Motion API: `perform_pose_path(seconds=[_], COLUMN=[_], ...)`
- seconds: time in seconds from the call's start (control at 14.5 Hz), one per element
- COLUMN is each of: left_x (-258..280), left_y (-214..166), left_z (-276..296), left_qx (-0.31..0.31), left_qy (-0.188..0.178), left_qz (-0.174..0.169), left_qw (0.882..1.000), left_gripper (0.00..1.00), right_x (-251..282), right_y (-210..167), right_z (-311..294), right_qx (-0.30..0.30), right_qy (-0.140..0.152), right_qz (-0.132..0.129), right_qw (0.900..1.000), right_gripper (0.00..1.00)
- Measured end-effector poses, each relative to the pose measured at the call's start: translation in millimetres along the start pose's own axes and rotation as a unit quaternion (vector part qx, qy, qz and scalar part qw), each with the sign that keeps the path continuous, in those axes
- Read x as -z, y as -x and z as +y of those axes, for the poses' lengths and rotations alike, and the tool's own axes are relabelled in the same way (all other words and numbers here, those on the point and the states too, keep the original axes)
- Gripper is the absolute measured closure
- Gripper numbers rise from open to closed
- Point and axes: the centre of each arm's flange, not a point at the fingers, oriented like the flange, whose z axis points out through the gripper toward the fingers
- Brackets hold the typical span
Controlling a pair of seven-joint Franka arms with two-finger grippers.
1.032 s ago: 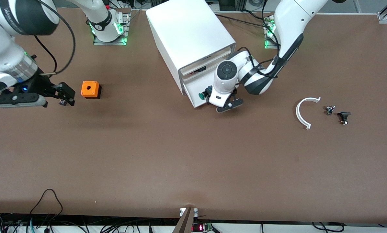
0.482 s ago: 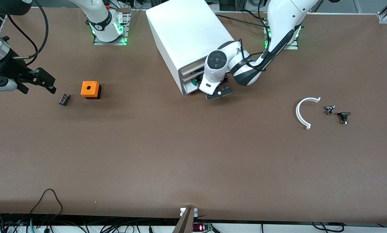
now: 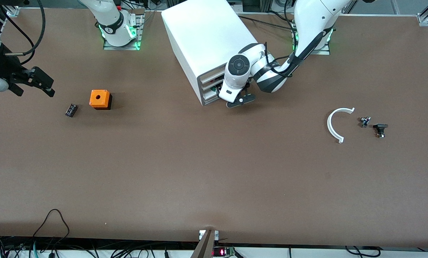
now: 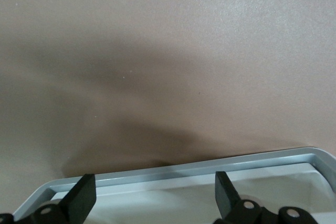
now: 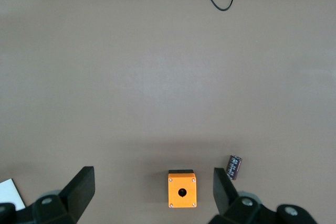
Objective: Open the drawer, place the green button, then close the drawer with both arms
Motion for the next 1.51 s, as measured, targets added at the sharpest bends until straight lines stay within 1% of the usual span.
perform_pose_path(seconds=[0.07, 0.34, 0.55, 0.69, 0.83, 0.96, 1.24, 1.38, 1.51], left_x=[-0.2, -1.7, -2.7, -1.9, 8.4, 38.1, 107.9, 134.5, 159.3], left_y=[0.4, 7.7, 9.5, 7.8, -2.6, -29.0, -101.3, -135.0, -165.5], left_z=[0.2, 2.6, 3.2, 2.3, 1.7, 1.6, -16.3, -33.1, -51.2], left_qx=[0.000, -0.006, -0.008, -0.007, -0.006, -0.023, -0.078, -0.119, -0.165], left_qy=[0.000, -0.001, -0.001, -0.006, -0.015, -0.019, -0.004, 0.008, 0.014], left_qz=[0.000, -0.003, -0.005, -0.006, -0.007, -0.004, 0.008, 0.019, 0.041], left_qw=[1.000, 1.000, 1.000, 1.000, 1.000, 1.000, 0.997, 0.993, 0.985], left_gripper=[0.00, 0.00, 0.00, 0.00, 0.00, 0.00, 0.00, 0.00, 0.00], right_x=[3.1, 18.6, 20.5, 18.9, 17.3, 17.4, 27.8, 31.1, 33.3], right_y=[-0.2, 2.3, 7.8, 11.1, 11.6, 11.4, 8.4, 6.9, 4.1], right_z=[-1.7, -4.0, -8.5, -10.6, -10.6, -10.6, -10.5, -9.4, -8.6], right_qx=[0.001, 0.003, 0.001, 0.001, 0.001, 0.001, 0.002, 0.001, 0.000], right_qy=[0.000, 0.000, -0.019, -0.026, -0.026, -0.026, -0.027, -0.027, -0.027], right_qz=[0.002, -0.013, -0.039, -0.058, -0.064, -0.065, -0.056, -0.052, -0.049], right_qw=[1.000, 1.000, 0.999, 0.998, 0.998, 0.998, 0.998, 0.998, 0.998], right_gripper=[0.00, 0.00, 0.00, 0.00, 0.00, 0.00, 0.00, 0.00, 0.00])
